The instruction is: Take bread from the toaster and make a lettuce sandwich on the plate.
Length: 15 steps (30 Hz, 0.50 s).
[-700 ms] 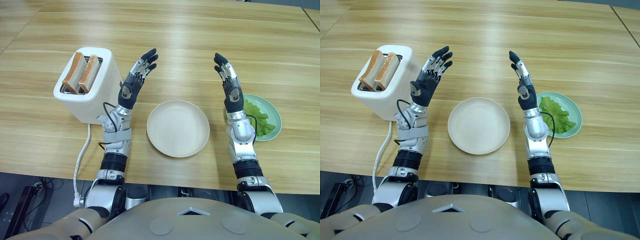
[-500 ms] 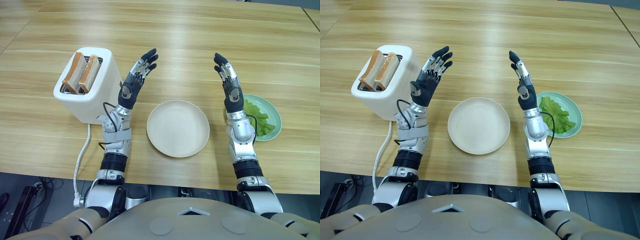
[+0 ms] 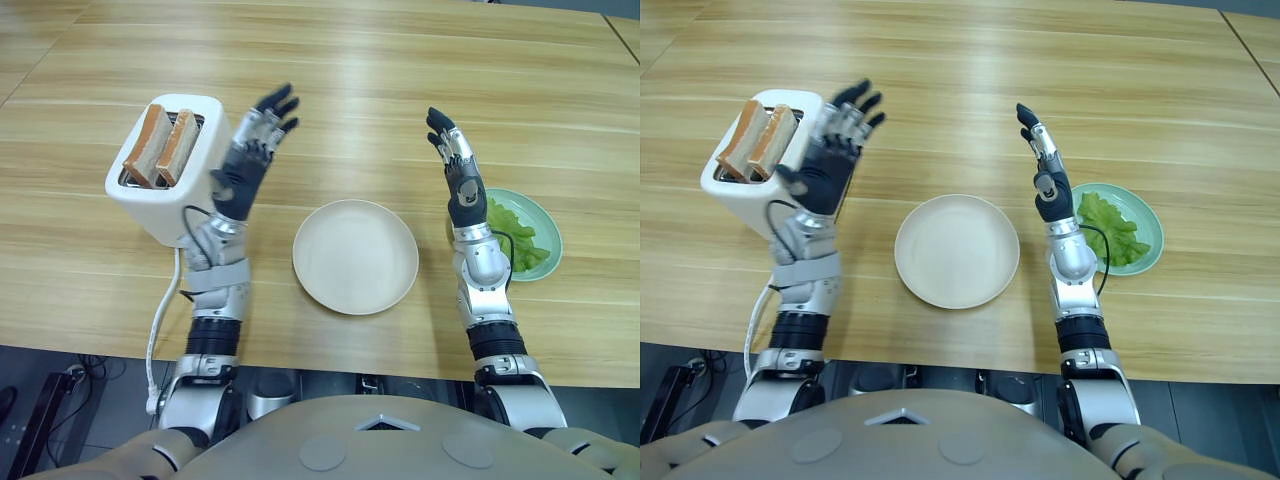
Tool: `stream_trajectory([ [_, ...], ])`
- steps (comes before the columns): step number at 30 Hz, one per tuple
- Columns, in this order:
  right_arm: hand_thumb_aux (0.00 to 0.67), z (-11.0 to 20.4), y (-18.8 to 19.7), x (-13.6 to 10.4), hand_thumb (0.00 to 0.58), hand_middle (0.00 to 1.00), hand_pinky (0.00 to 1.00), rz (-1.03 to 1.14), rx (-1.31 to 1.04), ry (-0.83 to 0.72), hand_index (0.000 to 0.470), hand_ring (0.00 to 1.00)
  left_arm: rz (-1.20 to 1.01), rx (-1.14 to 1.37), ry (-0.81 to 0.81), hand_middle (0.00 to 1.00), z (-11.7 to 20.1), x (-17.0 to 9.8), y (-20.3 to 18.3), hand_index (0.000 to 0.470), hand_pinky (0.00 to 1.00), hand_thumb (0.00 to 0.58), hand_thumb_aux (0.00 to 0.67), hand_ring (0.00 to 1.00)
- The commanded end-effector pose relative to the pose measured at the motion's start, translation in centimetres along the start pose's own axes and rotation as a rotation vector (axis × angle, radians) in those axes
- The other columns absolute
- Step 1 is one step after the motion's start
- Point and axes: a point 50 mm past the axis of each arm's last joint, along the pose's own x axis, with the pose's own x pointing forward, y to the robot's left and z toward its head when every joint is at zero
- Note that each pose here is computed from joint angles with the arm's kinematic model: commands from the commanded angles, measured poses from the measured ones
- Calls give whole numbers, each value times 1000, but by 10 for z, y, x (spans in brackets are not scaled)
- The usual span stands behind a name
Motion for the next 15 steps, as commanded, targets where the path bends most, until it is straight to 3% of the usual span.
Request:
stream_trajectory([
  [1, 0, 2, -3, -1, 0, 0, 0, -4, -8, 3, 0, 0, 23, 164, -88, 0, 42, -1, 21, 0, 0, 0, 0, 0],
  [9, 0, 2, -4, -2, 0, 0, 0, -6, -12, 7, 0, 0, 79, 774, 92, 0, 75, -28, 79, 0, 0, 0, 0, 0],
  [15, 0, 2, -6, -3, 0, 0, 0, -8, -17, 12, 0, 0, 68, 1096, 446, 0, 69, -65, 125, 0, 0, 0, 0, 0],
])
